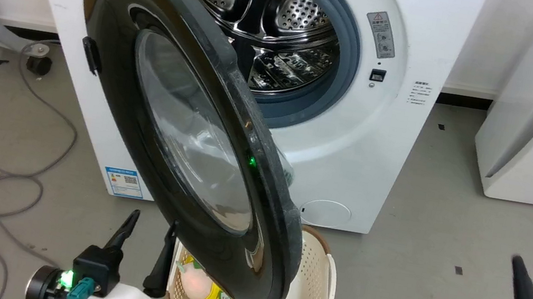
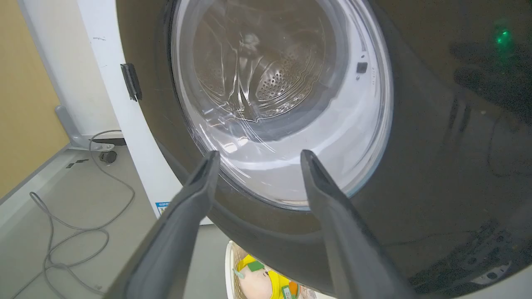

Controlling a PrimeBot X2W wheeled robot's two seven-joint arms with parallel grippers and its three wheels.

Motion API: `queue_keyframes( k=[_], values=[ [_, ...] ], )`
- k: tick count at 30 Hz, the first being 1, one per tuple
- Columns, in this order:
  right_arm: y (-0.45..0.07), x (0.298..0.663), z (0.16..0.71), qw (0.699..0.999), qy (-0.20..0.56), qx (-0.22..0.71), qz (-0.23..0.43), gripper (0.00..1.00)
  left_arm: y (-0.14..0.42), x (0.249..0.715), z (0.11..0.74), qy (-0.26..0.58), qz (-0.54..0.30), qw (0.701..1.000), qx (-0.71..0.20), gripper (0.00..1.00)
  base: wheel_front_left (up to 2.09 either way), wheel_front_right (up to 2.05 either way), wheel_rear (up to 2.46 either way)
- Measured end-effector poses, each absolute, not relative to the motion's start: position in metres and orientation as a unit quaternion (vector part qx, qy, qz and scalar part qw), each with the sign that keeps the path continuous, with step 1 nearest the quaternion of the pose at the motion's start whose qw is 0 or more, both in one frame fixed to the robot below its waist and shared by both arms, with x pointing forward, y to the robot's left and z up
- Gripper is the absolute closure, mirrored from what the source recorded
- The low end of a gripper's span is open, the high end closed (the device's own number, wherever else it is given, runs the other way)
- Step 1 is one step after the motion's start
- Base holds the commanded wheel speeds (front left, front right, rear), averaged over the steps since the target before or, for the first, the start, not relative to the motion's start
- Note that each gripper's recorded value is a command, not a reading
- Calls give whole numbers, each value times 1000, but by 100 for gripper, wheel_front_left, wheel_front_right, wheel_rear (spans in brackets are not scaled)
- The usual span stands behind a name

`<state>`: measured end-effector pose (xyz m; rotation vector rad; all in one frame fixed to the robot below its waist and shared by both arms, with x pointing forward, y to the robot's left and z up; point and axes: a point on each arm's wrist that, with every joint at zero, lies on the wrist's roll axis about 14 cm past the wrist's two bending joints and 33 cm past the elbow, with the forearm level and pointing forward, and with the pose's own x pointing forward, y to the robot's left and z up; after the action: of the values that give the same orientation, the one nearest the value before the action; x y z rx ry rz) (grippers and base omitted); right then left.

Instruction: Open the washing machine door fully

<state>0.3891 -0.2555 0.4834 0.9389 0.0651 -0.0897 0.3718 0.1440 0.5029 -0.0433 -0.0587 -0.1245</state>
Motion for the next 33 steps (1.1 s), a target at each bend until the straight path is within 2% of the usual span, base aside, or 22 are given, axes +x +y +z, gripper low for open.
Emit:
queue_keyframes(
  k=[7,9,15,25,33],
  values=[
    [-274,361,497,945,-46,313,-82,0,148,372,501,-26,-58,998,-17,0,0,0,0],
    [-271,356,511,963,-69,248,-79,0,151,372,500,-25,-53,998,-16,0,0,0,0],
    [-239,351,552,984,-112,133,-46,0,158,372,498,-23,-41,999,-15,0,0,0,0],
    [-171,345,538,998,-36,-5,51,0,162,371,494,-16,-34,999,-14,0,0,0,0],
    [-173,344,525,999,-14,-9,48,0,161,370,491,-12,-35,999,-12,0,0,0,0]
  ],
)
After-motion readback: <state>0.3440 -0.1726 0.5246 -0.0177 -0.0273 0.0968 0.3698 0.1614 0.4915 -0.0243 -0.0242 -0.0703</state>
